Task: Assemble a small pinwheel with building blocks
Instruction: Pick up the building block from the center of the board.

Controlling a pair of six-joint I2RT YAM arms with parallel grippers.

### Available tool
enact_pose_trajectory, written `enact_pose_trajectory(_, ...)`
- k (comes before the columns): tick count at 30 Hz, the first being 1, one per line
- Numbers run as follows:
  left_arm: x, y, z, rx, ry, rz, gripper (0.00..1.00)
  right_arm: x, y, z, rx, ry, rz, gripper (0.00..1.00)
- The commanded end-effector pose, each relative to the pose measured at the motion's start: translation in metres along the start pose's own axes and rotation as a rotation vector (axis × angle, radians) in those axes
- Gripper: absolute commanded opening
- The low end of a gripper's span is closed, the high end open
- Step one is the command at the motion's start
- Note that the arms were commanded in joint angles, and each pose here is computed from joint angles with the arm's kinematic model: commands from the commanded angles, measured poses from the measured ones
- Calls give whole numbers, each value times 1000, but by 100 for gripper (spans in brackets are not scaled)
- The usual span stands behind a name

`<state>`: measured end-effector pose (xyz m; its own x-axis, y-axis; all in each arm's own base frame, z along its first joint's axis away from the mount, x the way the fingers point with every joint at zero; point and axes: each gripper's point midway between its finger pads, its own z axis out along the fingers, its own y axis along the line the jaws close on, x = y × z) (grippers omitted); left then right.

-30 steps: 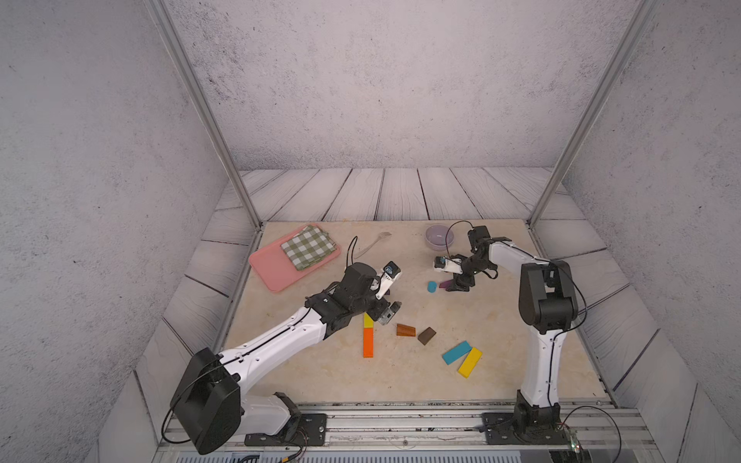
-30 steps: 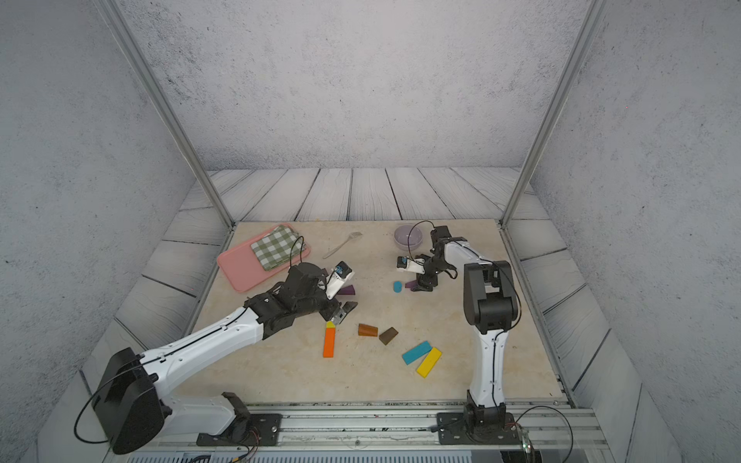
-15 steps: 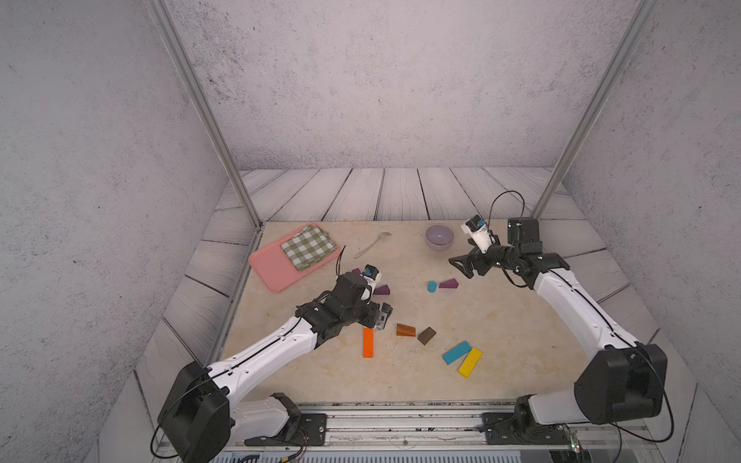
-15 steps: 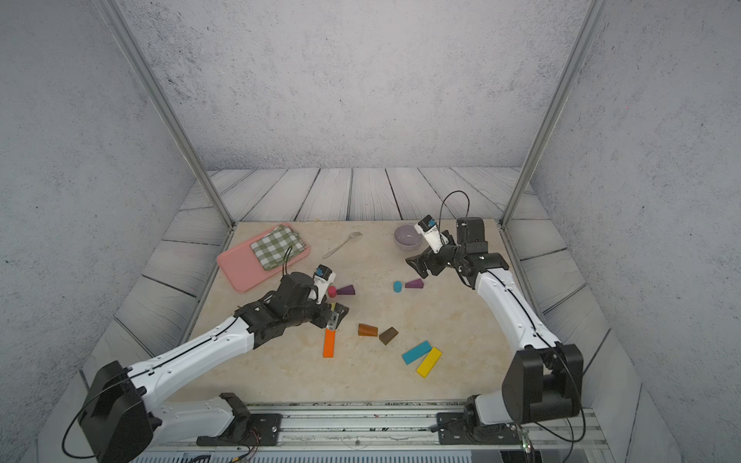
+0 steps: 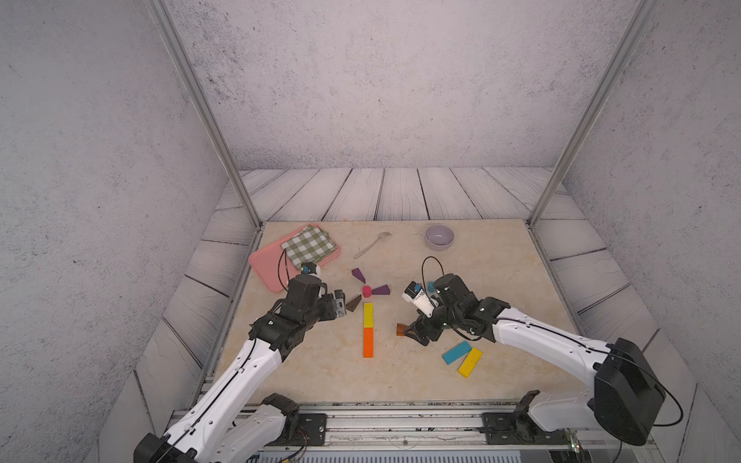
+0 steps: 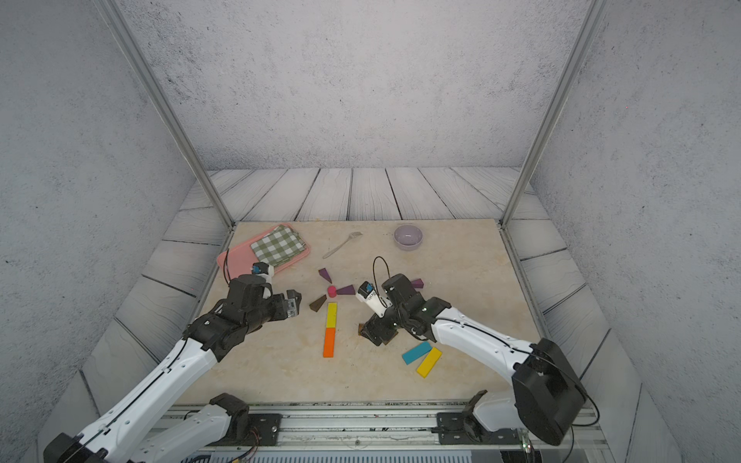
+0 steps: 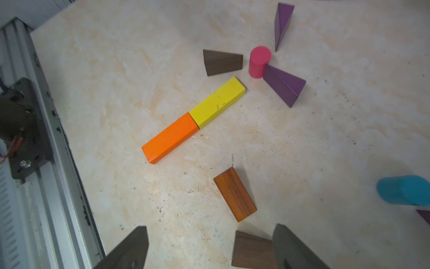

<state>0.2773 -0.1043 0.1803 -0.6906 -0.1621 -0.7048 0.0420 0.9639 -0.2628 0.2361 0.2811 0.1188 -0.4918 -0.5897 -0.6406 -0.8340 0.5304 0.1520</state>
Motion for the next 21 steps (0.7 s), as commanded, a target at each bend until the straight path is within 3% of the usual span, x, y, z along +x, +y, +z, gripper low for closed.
enact_pose_trajectory(1,8,8,-4,-15,9,-24,96,2,-4,24,-16,39,-9,84)
enact_pose_trajectory(9,7,7,-4,-1,2,-18,96,25,-2,78,-26,199,-79,82)
enact_pose_trajectory(21,9,10,-2,-9,4,-11,96,44,-12,96,-52,298,-141,74)
